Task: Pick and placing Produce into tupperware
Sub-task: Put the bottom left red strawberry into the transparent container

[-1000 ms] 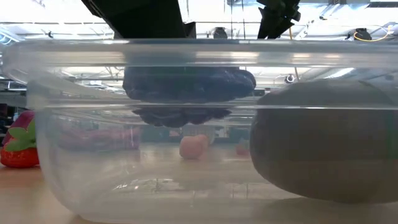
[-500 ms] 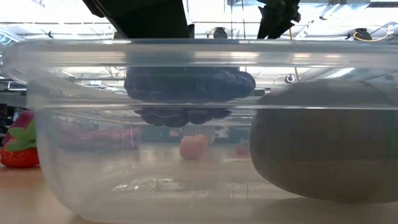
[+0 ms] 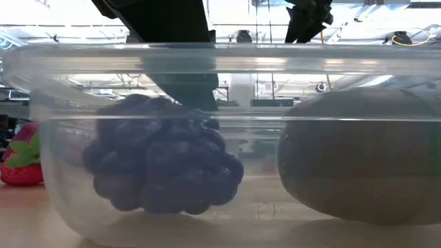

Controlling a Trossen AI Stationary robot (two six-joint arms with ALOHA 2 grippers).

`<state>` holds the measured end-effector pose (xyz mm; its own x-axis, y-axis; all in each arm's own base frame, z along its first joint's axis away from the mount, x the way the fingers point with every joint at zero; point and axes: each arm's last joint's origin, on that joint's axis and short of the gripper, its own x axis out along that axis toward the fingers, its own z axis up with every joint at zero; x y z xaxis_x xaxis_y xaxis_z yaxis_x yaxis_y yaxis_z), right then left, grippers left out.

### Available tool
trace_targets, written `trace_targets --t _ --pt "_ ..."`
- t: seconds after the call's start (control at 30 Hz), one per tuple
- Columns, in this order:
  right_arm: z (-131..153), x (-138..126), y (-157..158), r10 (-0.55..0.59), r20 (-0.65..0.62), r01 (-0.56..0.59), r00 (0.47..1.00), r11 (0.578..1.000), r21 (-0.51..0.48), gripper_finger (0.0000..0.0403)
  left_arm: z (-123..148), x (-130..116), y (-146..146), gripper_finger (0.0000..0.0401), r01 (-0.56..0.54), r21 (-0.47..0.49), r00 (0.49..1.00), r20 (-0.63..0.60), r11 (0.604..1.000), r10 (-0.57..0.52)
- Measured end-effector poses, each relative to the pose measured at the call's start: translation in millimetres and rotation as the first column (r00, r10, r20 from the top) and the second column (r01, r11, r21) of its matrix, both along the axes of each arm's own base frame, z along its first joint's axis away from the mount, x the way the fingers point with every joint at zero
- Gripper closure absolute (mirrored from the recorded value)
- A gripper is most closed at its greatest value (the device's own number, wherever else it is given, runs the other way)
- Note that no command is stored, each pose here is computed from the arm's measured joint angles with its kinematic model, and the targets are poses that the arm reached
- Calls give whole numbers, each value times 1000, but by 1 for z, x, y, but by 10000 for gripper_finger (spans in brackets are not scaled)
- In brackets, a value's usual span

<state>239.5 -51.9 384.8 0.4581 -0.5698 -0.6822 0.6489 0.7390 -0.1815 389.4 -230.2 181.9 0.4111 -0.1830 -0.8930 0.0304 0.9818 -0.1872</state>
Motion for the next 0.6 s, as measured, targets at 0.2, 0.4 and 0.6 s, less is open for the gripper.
trace_targets --t 0.2,0.4,0.6 --pt "0 0 0 1 -1 -1 1000 1000 -1 112 1 1 1 123 39 15 999 16 999 -39" --pt "0 0 0 0 -1 0 1000 1000 -3 112 22 -2 4 127 65 25 995 72 998 -67" --pt "0 0 0 -1 -1 1 1000 1000 -4 112 60 -19 11 128 45 86 991 120 995 -56"
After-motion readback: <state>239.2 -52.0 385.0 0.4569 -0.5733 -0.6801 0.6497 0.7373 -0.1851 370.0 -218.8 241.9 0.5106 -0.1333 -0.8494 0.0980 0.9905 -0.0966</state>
